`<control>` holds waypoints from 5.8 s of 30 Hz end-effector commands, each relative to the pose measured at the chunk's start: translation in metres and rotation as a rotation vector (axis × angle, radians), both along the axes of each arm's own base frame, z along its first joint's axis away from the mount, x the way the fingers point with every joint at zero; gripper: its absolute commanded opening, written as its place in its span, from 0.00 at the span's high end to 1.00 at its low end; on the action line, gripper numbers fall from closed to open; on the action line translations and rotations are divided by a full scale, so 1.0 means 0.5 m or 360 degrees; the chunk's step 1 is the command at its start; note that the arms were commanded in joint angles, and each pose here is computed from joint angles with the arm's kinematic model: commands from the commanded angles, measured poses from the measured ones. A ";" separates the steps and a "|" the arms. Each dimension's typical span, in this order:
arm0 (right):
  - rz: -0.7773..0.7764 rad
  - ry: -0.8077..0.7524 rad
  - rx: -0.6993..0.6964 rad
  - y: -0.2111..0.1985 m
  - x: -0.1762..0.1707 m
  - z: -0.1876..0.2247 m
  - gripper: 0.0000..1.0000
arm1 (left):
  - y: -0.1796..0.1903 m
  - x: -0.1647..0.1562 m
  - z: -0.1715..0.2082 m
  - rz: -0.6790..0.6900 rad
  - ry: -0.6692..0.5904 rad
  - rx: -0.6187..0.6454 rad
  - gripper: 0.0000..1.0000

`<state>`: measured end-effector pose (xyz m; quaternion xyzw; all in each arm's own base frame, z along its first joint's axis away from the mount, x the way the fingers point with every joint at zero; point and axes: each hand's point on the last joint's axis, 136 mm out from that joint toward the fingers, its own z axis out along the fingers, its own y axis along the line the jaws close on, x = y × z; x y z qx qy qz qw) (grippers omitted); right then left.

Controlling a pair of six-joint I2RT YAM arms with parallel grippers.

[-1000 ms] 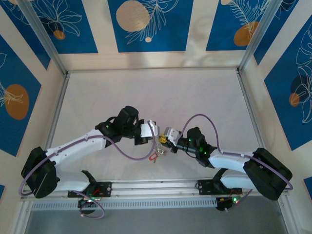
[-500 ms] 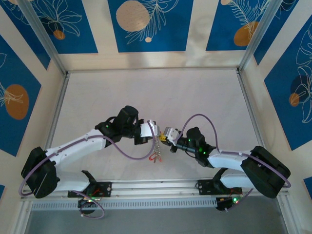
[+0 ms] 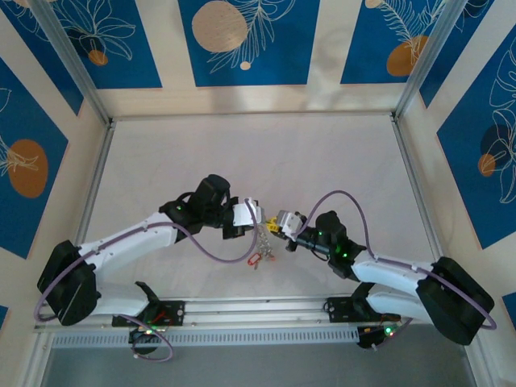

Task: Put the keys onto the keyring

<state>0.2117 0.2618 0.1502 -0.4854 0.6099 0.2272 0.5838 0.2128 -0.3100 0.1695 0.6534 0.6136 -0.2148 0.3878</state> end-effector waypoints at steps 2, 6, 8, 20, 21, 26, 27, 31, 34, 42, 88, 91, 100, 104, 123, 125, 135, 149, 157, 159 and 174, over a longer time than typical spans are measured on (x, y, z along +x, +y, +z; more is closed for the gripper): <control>0.0024 -0.0054 -0.0035 -0.009 -0.002 0.017 1.00 | -0.003 0.009 0.010 -0.0010 -0.0007 -0.0003 1.00; 0.0018 -0.0090 -0.0118 -0.015 0.008 0.025 1.00 | -0.003 0.009 0.001 -0.0008 0.0012 0.0014 1.00; 0.0019 -0.0115 -0.0160 -0.016 0.012 0.033 1.00 | -0.002 0.010 -0.002 -0.0001 0.0011 0.0022 1.00; 0.0102 -0.0294 -0.0353 -0.007 0.023 0.076 1.00 | -0.009 0.024 -0.001 0.0060 0.0021 -0.0019 0.95; 0.0110 -0.0317 -0.0371 -0.006 0.024 0.080 1.00 | -0.010 0.026 0.001 0.0067 0.0020 -0.0029 0.92; 0.0159 -0.0441 -0.0536 -0.005 0.030 0.091 1.00 | 0.002 0.055 0.024 0.0207 -0.0059 -0.0120 0.72; 0.0165 -0.0470 -0.0568 -0.005 0.032 0.095 1.00 | 0.005 0.059 0.030 0.0229 -0.0069 -0.0133 0.69; 0.0199 -0.0566 -0.0761 -0.008 0.041 0.104 1.00 | 0.026 0.085 0.052 0.0340 -0.0093 -0.0177 0.60; 0.0220 -0.0624 -0.0925 -0.014 0.051 0.107 1.00 | 0.048 0.113 0.066 0.0467 -0.0123 -0.0196 0.56; 0.0282 -0.0838 -0.1285 -0.015 0.076 0.131 1.00 | 0.197 0.251 0.113 0.1266 -0.0138 -0.0339 0.14; 0.0174 -0.0139 -0.1187 0.200 0.251 0.067 1.00 | 0.520 0.362 0.087 0.2259 -0.0160 -0.0304 0.00; 0.0117 -0.0045 -0.1174 0.166 0.263 0.045 1.00 | 0.518 0.363 0.085 0.2249 -0.0153 -0.0302 0.00; -0.0001 0.0127 -0.1321 0.050 0.291 -0.060 1.00 | 0.508 0.370 0.057 0.2235 -0.0066 -0.0280 0.00; -0.0032 0.0194 -0.1399 0.001 0.295 -0.110 1.00 | 0.507 0.372 0.045 0.2241 -0.0035 -0.0259 0.00; -0.0147 0.0525 -0.1764 -0.191 0.278 -0.307 0.96 | 0.521 0.385 -0.056 0.2291 0.0141 -0.0144 0.00; -0.0147 0.0528 -0.1773 -0.195 0.276 -0.312 0.90 | 0.530 0.388 -0.075 0.2324 0.0166 -0.0120 0.00; -0.0212 0.0566 -0.1694 -0.224 0.281 -0.259 0.80 | 0.616 0.359 -0.111 0.2701 0.0038 -0.0054 0.00; -0.0491 0.0322 -0.0679 -0.160 0.266 0.069 0.38 | 0.601 0.282 -0.053 0.2559 -0.0091 -0.0415 0.00; -0.0758 -0.0044 0.0251 -0.209 0.186 0.233 0.01 | 0.556 0.245 -0.051 0.2203 -0.0221 -0.0412 0.00; -0.0854 -0.0032 0.0362 -0.239 0.182 0.209 0.01 | 0.548 0.236 -0.056 0.2139 -0.0288 -0.0479 0.00; -0.1202 0.0327 0.0373 -0.369 0.277 -0.037 0.01 | 0.521 0.342 -0.123 0.2073 -0.0304 -0.0439 0.00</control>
